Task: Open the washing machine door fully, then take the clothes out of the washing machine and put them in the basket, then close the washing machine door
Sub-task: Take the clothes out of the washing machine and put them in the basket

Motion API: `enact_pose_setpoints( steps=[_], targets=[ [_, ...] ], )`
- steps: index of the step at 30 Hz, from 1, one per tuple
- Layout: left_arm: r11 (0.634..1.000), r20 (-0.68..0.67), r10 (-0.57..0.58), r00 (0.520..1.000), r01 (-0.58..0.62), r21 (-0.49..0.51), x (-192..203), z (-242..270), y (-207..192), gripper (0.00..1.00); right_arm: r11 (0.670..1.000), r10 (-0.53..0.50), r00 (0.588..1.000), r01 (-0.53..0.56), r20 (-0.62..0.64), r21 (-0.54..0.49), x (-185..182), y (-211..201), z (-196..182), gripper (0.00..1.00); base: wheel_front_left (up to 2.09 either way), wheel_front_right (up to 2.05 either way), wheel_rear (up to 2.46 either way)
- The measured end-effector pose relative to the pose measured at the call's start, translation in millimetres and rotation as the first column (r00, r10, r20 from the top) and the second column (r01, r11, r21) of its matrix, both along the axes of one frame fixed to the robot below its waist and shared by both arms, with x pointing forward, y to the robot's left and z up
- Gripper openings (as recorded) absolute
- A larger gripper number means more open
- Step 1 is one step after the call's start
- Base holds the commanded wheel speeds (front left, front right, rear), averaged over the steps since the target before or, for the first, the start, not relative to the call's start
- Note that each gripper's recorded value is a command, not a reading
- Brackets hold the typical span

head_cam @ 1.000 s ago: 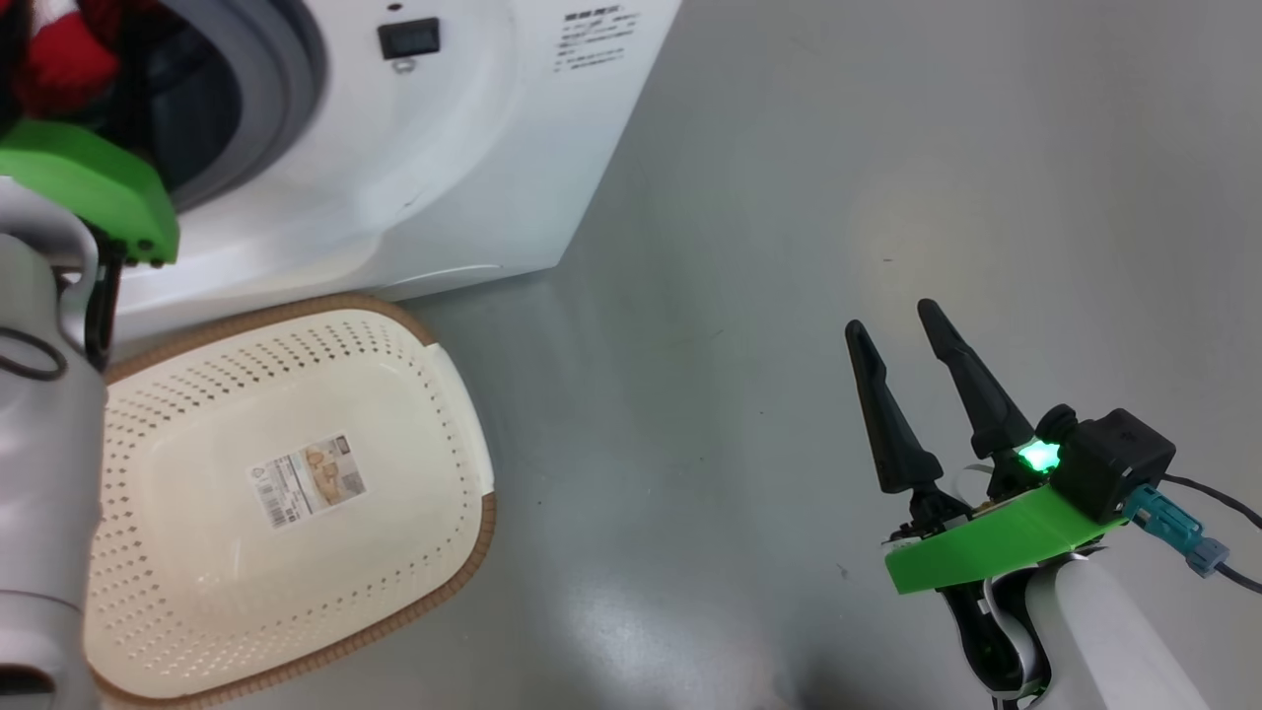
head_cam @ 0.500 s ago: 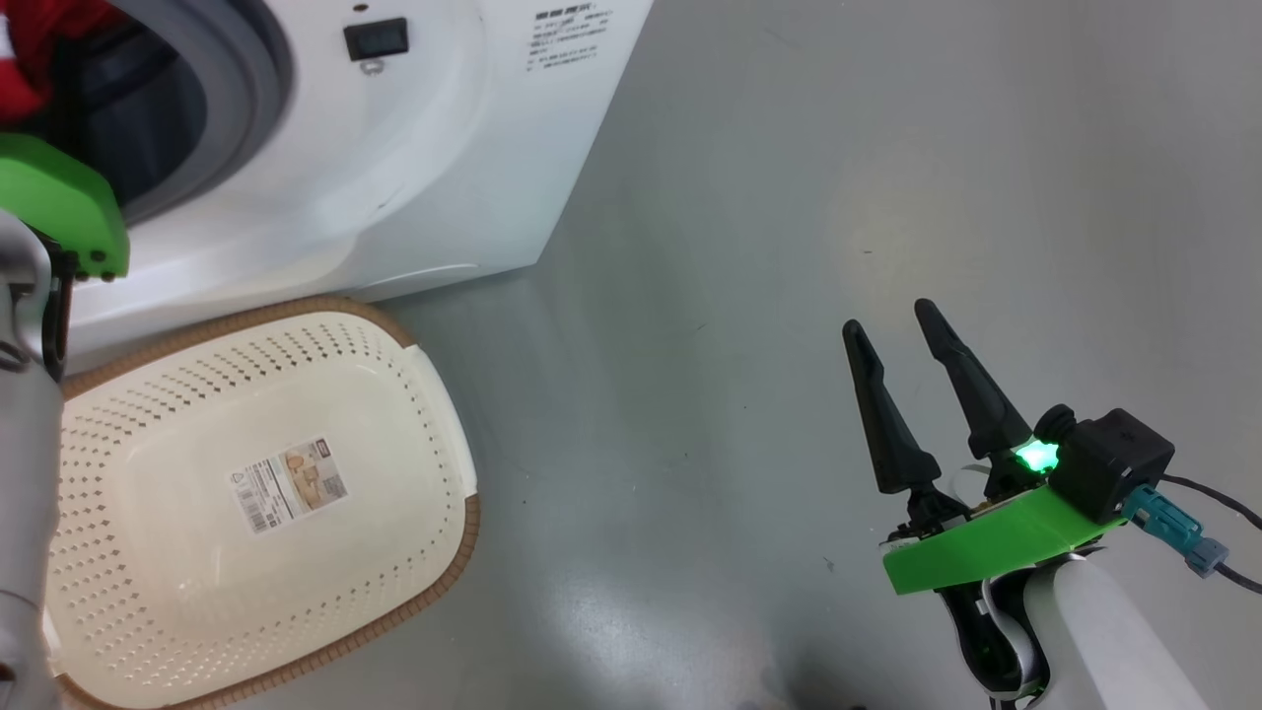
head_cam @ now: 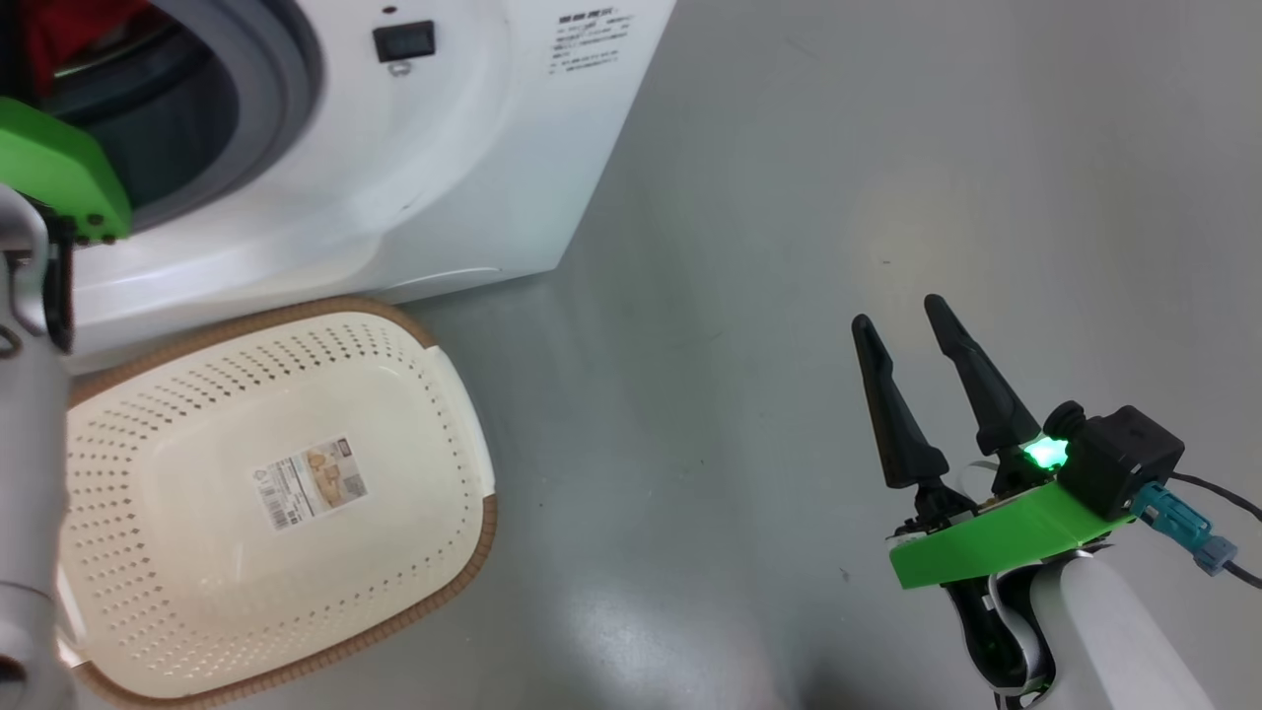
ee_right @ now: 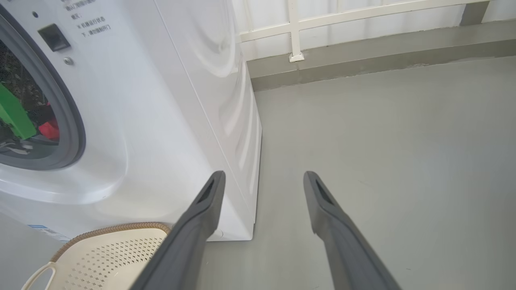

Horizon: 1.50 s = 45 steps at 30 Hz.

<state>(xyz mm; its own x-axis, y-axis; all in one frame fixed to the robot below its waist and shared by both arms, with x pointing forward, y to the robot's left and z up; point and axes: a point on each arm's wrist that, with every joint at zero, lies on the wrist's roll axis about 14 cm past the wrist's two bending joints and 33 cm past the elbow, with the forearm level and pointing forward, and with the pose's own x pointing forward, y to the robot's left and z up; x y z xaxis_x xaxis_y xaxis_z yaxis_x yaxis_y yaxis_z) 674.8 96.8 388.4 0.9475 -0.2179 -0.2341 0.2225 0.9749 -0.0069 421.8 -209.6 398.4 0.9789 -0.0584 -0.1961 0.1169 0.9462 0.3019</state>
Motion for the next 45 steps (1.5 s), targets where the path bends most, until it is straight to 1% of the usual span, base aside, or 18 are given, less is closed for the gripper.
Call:
enact_pose_setpoints(
  steps=[5,9,17,22,30,37,45],
  targets=[
    [0.998,0.052,0.035,0.998,-0.032,-0.053,-10.2,14.8,6.1,0.00,1.000,0.003,1.000,-0.003,0.019,0.003,3.7,1.2,5.0,1.00,0.00,0.00,0.00],
    [0.996,0.106,0.057,0.993,-0.049,-0.076,-23.6,29.2,13.1,0.00,1.000,0.017,0.999,-0.018,0.038,0.000,6.4,5.7,10.9,1.00,0.00,0.00,0.00],
    [0.984,0.165,0.124,0.978,-0.100,-0.146,-60.4,50.1,30.2,0.00,0.999,0.033,0.997,-0.033,0.075,-0.006,10.5,10.5,23.0,1.00,0.00,0.00,0.00],
    [0.973,0.210,0.166,0.963,-0.125,-0.195,-82.2,68.2,40.0,0.00,0.999,0.046,0.996,-0.047,0.071,0.008,5.7,17.2,22.3,1.00,0.00,0.00,0.00],
    [0.978,0.288,0.152,0.946,-0.103,-0.180,-118.4,93.1,44.3,0.00,0.998,0.067,0.993,-0.067,0.098,-0.006,5.9,22.5,32.4,1.00,0.00,0.00,0.00],
    [0.978,0.384,0.155,0.910,-0.085,-0.191,-138.5,127.4,49.2,0.00,0.997,0.079,0.991,-0.079,0.107,0.001,4.1,27.5,36.1,1.00,0.00,0.00,0.00],
    [0.975,0.500,0.175,0.848,-0.078,-0.209,-156.4,172.2,57.2,0.00,0.996,0.083,0.991,-0.084,0.102,0.006,-2.3,30.1,36.1,1.00,0.00,0.00,0.00]
  ],
)
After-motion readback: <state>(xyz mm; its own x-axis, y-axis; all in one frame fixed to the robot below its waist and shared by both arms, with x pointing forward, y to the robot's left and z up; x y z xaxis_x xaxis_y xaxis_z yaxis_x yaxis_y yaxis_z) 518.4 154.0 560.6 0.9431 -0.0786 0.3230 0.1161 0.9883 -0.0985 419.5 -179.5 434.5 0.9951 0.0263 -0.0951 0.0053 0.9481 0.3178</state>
